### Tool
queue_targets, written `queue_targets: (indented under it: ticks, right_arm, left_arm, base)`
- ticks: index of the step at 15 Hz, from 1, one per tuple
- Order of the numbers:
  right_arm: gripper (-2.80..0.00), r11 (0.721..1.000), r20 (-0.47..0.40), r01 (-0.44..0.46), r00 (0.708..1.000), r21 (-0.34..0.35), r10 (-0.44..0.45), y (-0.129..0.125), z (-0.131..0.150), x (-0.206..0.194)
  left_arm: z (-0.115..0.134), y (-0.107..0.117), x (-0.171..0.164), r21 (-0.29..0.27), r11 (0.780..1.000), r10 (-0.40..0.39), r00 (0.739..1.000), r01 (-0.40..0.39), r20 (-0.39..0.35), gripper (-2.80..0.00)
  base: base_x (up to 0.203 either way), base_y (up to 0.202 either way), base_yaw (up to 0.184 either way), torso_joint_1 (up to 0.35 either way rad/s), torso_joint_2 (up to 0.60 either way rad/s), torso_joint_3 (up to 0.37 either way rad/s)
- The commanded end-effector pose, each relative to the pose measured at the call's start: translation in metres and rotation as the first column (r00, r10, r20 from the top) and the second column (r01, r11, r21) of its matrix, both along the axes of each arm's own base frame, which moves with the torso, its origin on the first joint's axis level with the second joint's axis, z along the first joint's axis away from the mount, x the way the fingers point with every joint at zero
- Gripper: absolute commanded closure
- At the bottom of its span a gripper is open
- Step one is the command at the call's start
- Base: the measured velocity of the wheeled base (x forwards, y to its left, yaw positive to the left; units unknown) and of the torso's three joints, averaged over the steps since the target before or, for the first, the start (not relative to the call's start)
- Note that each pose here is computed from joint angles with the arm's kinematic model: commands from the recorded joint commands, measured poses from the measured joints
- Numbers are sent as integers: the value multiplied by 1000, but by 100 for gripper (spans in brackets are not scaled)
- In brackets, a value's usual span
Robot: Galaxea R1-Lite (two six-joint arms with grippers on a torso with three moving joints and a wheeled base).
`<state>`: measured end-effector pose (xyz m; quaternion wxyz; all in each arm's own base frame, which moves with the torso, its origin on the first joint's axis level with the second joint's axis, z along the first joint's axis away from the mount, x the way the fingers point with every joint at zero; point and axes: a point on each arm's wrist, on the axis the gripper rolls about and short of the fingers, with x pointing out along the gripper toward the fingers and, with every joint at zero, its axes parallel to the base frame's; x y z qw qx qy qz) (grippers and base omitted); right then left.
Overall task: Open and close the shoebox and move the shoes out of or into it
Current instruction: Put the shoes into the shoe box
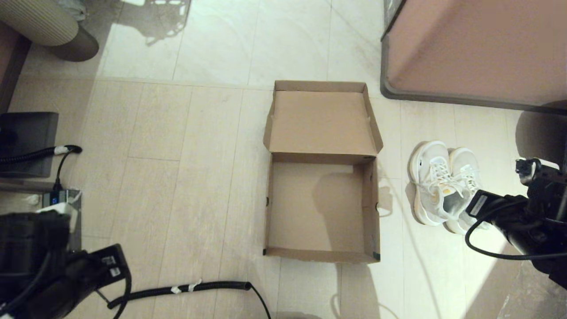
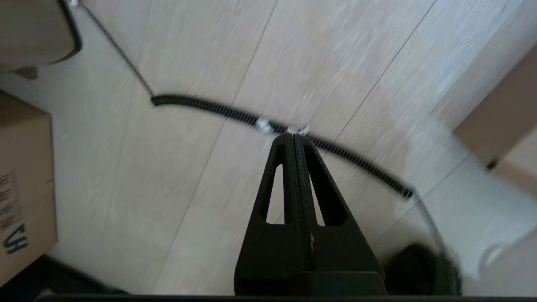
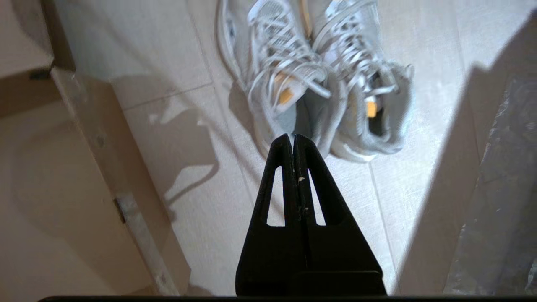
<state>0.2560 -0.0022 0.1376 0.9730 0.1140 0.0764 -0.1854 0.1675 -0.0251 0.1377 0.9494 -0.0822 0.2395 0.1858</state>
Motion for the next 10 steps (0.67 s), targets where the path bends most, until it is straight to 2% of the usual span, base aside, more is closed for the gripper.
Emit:
queue_targets:
  ticks: [1, 4, 7, 9, 10]
  right_arm:
    - [0, 999, 26, 45, 999, 2, -45, -12, 7, -3]
    - [0, 997, 36, 69, 997, 37, -71, -37, 18, -16]
    - [0, 980, -37, 131, 991, 150, -127, -62, 32, -35]
    - [0, 968, -89, 81, 994, 236, -61, -68, 38, -53]
    - [0, 966, -123, 49, 992, 253, -18, -66, 33, -61]
  left_arm:
    - [3, 11, -33, -6, 1000, 8, 998, -8, 68, 0]
    - [1, 16, -43, 15, 1000, -4, 998, 3, 69, 0]
    - [-3, 16, -41, 13, 1000, -5, 999, 5, 39, 0]
    - [-16, 17, -48, 36, 999, -23, 999, 24, -34, 0]
    - [-23, 18, -53, 44, 998, -35, 997, 38, -62, 0]
  base:
    - [0, 0, 0, 0, 0, 0]
    - [0, 0, 0, 0, 0, 0]
    - [0, 0, 0, 0, 0, 0]
    - [0, 0, 0, 0, 0, 0]
    - [0, 0, 0, 0, 0, 0]
